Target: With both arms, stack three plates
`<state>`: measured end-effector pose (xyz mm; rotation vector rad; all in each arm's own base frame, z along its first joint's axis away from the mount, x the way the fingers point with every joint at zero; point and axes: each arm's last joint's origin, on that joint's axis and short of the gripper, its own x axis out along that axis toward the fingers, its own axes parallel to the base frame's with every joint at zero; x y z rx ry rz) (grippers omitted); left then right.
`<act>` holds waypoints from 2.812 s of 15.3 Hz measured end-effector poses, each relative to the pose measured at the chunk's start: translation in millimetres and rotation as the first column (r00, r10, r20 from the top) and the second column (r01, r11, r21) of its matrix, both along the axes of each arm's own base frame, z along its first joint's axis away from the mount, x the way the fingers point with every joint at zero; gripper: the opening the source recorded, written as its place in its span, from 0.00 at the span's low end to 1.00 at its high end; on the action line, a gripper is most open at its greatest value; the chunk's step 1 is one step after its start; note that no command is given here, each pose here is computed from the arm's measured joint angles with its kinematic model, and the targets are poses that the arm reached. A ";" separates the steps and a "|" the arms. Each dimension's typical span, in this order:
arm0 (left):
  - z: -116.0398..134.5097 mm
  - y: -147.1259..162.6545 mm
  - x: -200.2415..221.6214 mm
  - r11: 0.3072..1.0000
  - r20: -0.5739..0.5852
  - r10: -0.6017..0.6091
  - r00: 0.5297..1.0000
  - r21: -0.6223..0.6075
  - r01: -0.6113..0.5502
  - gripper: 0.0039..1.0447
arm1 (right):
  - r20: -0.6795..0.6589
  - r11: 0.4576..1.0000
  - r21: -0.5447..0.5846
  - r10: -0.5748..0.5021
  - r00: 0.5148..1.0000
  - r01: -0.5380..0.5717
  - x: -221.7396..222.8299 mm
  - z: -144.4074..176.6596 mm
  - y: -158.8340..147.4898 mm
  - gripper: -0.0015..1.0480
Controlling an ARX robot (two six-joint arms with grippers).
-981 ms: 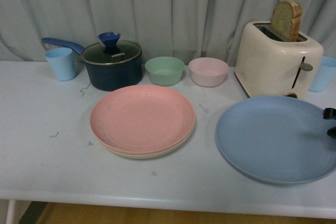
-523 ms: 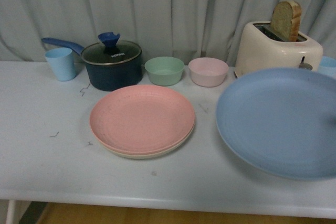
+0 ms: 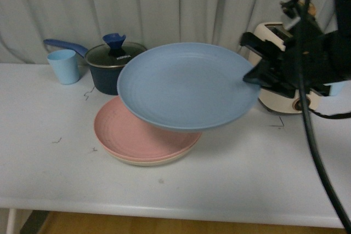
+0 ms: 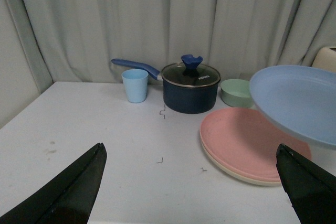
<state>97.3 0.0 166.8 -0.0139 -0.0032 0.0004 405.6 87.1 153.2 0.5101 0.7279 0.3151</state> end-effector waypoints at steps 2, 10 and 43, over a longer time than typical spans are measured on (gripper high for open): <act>0.0 0.0 0.0 1.000 0.000 0.000 1.000 0.000 0.000 0.94 | -0.026 1.000 0.003 -0.005 1.000 0.005 32.7 -10.3 33.7 0.03; -0.1 0.0 0.0 1.000 0.000 0.000 1.000 0.000 0.000 0.94 | -0.136 0.998 -0.061 0.008 0.991 -0.016 59.5 -46.2 81.5 0.03; 0.0 0.0 0.0 1.000 0.000 0.000 1.000 0.000 0.000 0.94 | 0.693 0.828 -0.330 -0.114 0.712 0.454 -227.9 24.5 -88.6 0.02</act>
